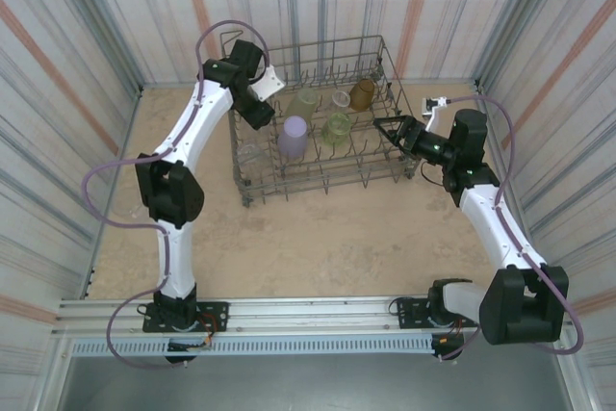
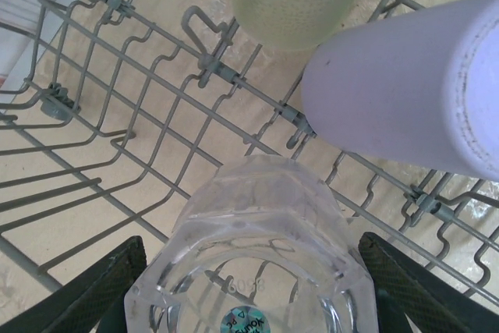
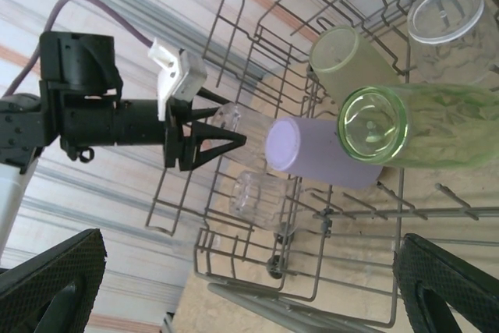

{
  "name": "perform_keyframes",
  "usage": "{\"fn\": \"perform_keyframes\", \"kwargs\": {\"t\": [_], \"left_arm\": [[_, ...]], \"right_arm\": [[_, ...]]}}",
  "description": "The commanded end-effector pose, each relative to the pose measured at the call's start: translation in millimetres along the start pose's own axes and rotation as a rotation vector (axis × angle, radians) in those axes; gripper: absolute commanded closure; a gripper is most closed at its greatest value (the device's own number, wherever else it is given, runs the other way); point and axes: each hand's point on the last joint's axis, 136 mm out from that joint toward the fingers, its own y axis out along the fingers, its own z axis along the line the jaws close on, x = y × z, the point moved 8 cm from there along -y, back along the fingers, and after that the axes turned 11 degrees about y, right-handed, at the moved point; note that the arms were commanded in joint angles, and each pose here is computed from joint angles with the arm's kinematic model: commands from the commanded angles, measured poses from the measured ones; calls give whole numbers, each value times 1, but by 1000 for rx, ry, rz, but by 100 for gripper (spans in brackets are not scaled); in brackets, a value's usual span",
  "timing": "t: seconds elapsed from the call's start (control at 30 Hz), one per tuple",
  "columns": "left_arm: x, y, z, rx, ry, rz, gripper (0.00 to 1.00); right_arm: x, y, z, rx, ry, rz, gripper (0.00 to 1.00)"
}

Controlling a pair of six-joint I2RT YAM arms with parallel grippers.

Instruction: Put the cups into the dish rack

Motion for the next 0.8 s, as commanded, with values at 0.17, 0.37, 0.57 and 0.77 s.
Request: {"fn": "perform_keyframes", "kwargs": {"t": [0.17, 0.37, 0.57, 0.77], "left_arm": [[-3, 14, 4, -22, 50, 22, 89], [-4, 29, 14, 42, 43, 77, 93], [-5, 31, 17, 86, 45, 101, 93], [-6, 23, 19, 102, 42, 89, 93]], "right_arm": [[-3, -3, -6, -6, -3, -1, 1], [-4, -2, -5, -1, -2, 2, 1], [-4, -2, -8, -8, 1, 1, 1], [-3, 1, -10, -2, 8, 2, 1]]}}
